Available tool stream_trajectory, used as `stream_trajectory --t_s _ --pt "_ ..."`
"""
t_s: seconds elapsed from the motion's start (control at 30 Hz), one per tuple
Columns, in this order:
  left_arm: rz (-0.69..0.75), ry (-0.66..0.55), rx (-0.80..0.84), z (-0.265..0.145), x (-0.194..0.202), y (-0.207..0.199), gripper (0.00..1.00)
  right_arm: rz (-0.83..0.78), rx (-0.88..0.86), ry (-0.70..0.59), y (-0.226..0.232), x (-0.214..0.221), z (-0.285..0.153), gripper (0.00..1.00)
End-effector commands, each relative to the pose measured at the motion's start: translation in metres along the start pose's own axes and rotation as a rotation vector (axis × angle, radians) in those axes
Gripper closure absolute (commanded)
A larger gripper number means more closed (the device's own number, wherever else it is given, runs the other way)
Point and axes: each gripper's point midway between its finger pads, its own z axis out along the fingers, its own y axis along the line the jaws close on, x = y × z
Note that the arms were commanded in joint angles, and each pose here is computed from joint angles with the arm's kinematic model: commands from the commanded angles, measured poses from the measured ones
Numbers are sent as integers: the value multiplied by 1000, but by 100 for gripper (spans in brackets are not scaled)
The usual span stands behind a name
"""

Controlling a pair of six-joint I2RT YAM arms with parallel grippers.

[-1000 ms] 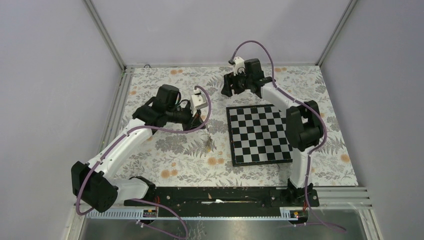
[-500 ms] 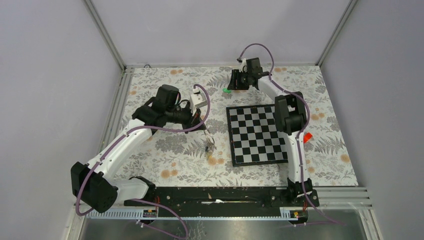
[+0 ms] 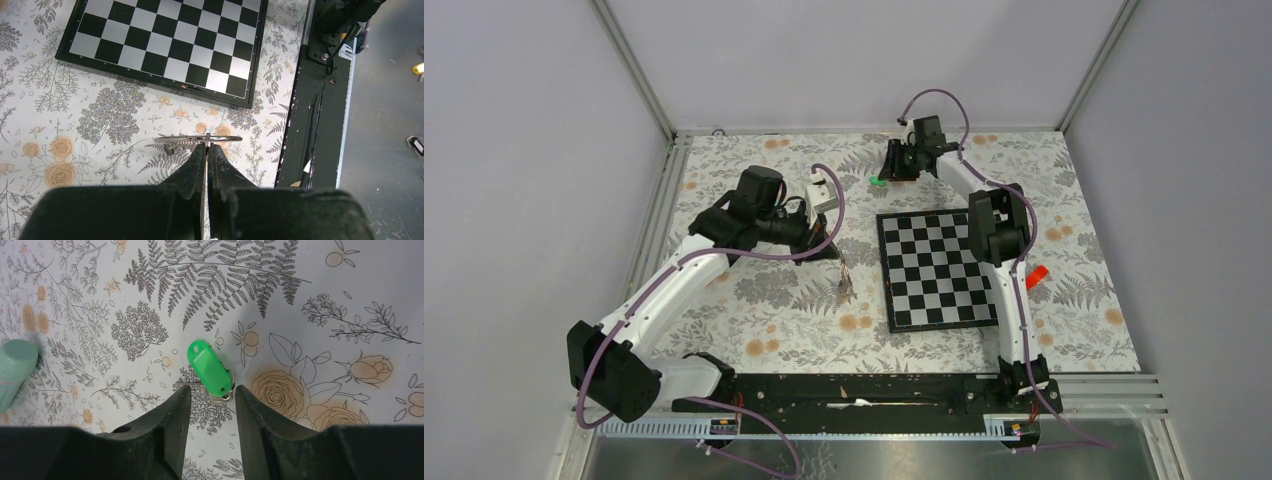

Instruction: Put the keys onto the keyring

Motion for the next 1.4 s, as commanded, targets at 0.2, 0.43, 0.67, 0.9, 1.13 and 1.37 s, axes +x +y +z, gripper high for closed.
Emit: stream_trajectory --t_s 0.2,0.43,0.67,0.9,1.13,1.37 --pt "54 -65 36 -4 -25 -6 100 18 -33 12 3 2 9 57" --pt "51 -67 38 -3 -25 -6 100 25 -38 21 2 6 14 61" --pt "51 -66 41 -3 -24 -7 100 13 -26 17 -2 5 17 69" --pt "52 -66 48 -3 -22 -8 100 -9 -11 7 -5 0 18 81" --pt "53 -65 51 -2 -21 -9 100 -29 -5 -4 -5 -6 16 95" --pt "59 -63 41 -3 -20 -8 100 -54 -33 -30 9 -20 2 99"
